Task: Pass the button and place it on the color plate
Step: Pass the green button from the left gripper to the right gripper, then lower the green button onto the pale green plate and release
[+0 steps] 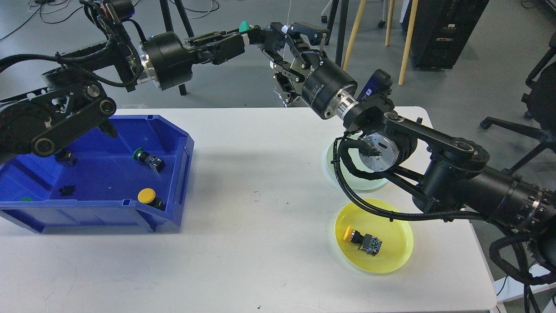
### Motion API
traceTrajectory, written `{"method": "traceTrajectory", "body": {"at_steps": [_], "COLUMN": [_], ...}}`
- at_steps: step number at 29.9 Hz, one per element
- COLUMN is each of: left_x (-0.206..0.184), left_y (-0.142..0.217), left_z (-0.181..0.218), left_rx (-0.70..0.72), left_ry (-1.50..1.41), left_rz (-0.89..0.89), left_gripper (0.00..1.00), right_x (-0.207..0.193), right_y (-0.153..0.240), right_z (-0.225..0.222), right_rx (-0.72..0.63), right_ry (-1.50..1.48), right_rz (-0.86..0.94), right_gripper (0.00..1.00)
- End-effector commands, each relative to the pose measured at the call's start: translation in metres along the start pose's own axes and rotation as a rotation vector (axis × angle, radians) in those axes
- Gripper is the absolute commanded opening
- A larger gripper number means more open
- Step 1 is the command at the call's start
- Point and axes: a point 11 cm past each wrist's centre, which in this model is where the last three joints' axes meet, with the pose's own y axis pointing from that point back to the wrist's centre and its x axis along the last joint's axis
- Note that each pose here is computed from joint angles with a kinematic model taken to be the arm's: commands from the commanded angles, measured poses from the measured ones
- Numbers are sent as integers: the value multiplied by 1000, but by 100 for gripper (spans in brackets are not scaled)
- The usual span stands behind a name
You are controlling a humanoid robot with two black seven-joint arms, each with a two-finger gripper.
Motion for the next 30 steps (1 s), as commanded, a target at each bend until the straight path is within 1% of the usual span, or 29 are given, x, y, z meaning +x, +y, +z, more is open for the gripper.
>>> {"method": "traceTrajectory", "body": {"at_steps": [1,7,10,11,12,13,14,15,16,20,26,30], "left_x": [0,-1,-1,-2,-1,0,1,0,1,0,-5,-27], "left_y": [0,0,0,0,0,-1,-1,0,-1,0,1,10], "left_z": [0,0,0,0,0,0,1,1,1,1,-1,-10], "left_rx": [0,1,-1,-1,-1,-2,-3,-3,-6,-3,2,27], "left_ry": [1,2,2,2,1,2,2,4,4,8,28,91], "left_rz": [-1,-3,-4,-5,-2,1,3,3,7,0,-40,-117], "left_gripper": [32,32,33,35,39,46,57,69,90,98,99,99], "right_x": [0,-1,-1,-1,-1,-1,-1,-1,-2,-3,-2,5], "right_y": [0,0,-1,0,-1,-1,-1,-1,-1,-1,-2,-2], "right_z": [0,0,-1,0,-1,-2,-2,-2,-2,-2,-3,-9], "right_rx": [0,1,2,3,4,5,5,7,6,8,12,24], "right_ry": [-1,-4,-3,-4,-5,-6,-6,-6,-6,-8,-9,-4], "right_rz": [-2,-8,-9,-8,-8,-8,-10,-10,-12,-16,-10,13], "right_gripper": [27,18,17,17,17,17,17,17,17,17,17,17]}}
